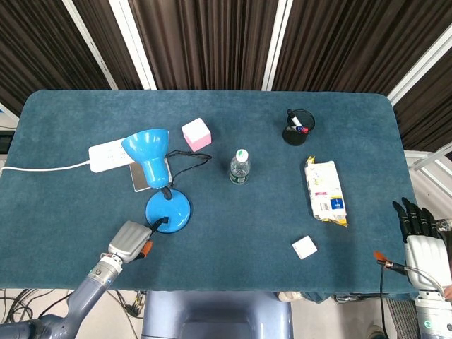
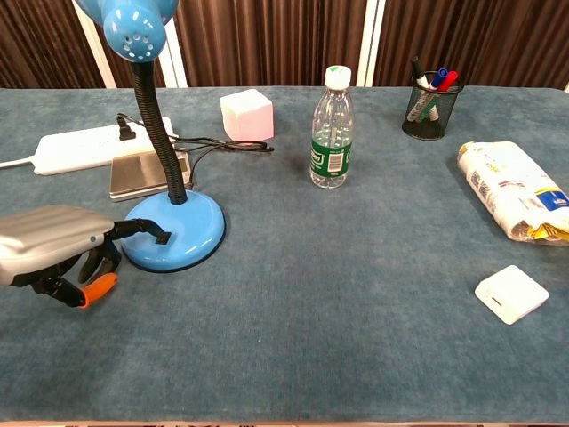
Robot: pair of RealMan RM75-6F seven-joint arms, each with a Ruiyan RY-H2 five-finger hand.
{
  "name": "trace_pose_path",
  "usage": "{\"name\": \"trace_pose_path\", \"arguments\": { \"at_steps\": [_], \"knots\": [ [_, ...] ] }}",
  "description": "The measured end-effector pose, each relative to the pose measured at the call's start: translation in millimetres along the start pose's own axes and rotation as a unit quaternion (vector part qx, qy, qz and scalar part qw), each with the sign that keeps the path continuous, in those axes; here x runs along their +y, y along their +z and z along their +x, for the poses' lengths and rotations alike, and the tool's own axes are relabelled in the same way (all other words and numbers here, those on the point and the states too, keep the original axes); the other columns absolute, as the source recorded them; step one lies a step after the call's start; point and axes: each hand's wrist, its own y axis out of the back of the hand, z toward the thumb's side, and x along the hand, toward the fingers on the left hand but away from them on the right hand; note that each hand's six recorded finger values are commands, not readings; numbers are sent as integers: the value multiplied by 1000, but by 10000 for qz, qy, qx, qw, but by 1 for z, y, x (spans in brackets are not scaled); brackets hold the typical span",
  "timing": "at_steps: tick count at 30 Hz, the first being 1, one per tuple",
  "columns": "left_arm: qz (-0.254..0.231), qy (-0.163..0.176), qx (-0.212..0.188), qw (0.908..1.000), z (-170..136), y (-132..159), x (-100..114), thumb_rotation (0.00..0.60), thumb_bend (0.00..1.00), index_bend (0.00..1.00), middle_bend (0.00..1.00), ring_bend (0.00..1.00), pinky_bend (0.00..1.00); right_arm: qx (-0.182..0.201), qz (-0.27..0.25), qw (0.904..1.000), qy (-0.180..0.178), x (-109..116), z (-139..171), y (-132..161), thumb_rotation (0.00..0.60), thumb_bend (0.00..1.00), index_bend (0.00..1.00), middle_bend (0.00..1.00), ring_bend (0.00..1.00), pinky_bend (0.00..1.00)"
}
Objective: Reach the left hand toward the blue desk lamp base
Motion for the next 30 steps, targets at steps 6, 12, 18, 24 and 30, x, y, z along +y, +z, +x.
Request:
{"name": "trace_pose_path", "arguments": {
  "at_steps": [6, 12, 18, 24, 30],
  "knots": [
    [3, 1, 21, 10000, 3, -1, 0, 600, 565, 114, 650, 571, 672, 8, 21, 10000, 38, -1, 0, 1, 600, 110, 7, 19, 38, 0],
    [-3, -71, 12, 10000, 3, -1, -2, 600, 563, 114, 630, 552, 667, 20, 33, 10000, 48, -2, 0, 2, 600, 110, 7, 18, 38, 0],
    [48, 106, 70, 9999, 1, -4, 8, 600, 514, 112, 384, 328, 440, 19, 35, 10000, 25, -1, 0, 2, 600, 110, 7, 18, 38, 0],
    [50, 1019, 455, 9937, -20, -21, 50, 600, 235, 112, 203, 111, 233, 49, 32, 10000, 31, -2, 0, 3, 600, 110, 7, 18, 38, 0],
    [-80, 1976, 1251, 9722, -79, -63, 84, 600, 214, 112, 141, 43, 104, 66, 17, 10000, 27, -2, 0, 4, 600, 110, 7, 18, 38, 0]
  ]
}}
